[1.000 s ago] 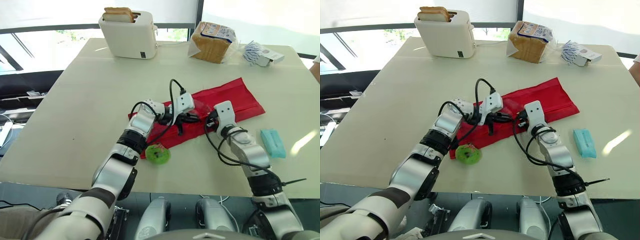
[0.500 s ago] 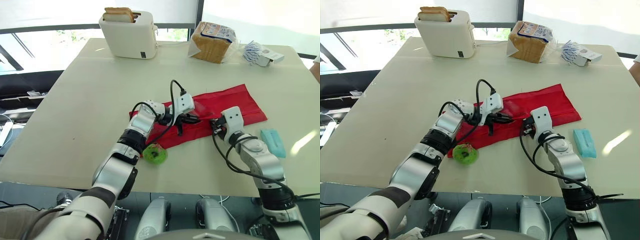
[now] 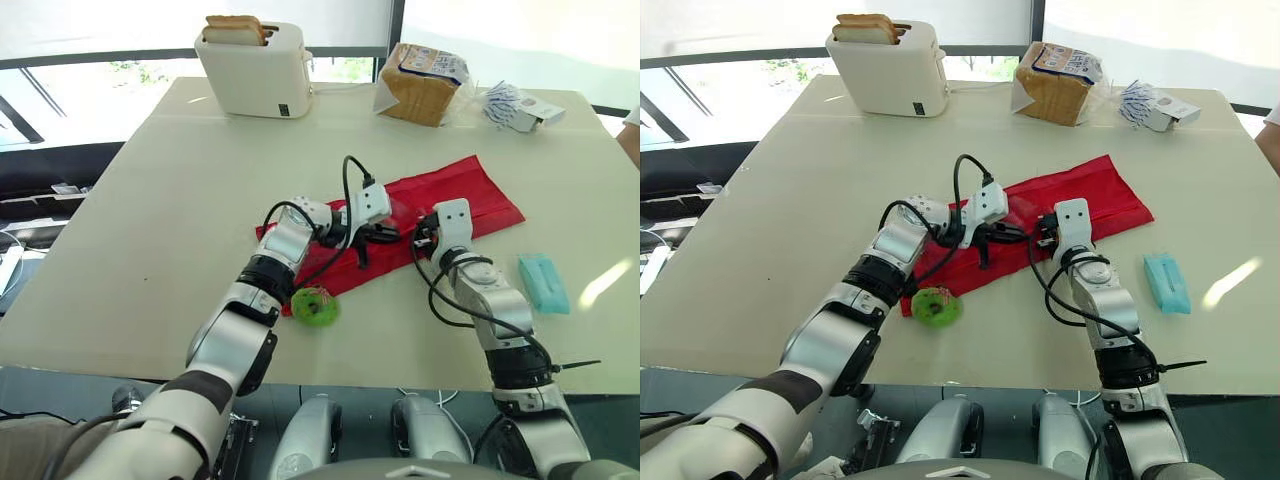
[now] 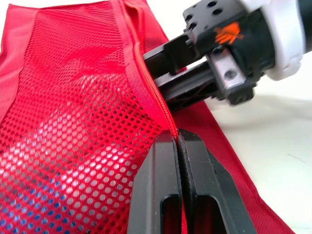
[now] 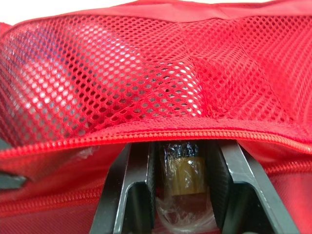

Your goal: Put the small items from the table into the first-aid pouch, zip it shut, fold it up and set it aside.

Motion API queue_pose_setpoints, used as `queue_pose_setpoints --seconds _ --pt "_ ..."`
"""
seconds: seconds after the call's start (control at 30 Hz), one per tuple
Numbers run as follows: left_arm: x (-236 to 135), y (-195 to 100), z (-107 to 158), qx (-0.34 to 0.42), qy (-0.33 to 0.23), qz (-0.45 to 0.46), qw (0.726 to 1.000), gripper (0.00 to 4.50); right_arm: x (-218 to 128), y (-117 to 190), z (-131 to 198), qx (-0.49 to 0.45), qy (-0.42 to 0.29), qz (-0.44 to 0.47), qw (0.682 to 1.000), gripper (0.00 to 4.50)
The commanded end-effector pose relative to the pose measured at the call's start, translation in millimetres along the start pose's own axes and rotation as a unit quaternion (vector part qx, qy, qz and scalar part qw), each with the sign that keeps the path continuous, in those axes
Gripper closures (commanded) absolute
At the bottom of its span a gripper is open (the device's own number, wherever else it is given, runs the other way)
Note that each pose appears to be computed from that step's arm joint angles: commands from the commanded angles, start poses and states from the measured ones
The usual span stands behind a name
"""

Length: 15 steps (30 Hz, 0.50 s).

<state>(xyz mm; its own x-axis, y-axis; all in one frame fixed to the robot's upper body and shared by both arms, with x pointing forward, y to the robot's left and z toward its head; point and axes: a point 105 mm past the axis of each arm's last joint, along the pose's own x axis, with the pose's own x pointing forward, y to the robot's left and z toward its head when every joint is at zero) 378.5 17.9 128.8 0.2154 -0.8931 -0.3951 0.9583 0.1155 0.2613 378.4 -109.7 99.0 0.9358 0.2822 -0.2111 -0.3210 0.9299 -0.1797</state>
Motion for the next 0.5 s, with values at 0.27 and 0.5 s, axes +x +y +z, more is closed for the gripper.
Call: queue_pose_setpoints --seconds 0.27,0.5 --pt "1.0 -2.9 1.7 0.018 0.000 -0.015 1.000 4.50 6.5 -16.0 9.9 -0.011 -0.018 -0.023 1.000 3.18" --pt "0.5 3.5 0.1 0.007 0.003 -0.001 1.000 4.50 -24.5 -14.6 10.3 -0.003 -0.023 0.015 1.000 0.40"
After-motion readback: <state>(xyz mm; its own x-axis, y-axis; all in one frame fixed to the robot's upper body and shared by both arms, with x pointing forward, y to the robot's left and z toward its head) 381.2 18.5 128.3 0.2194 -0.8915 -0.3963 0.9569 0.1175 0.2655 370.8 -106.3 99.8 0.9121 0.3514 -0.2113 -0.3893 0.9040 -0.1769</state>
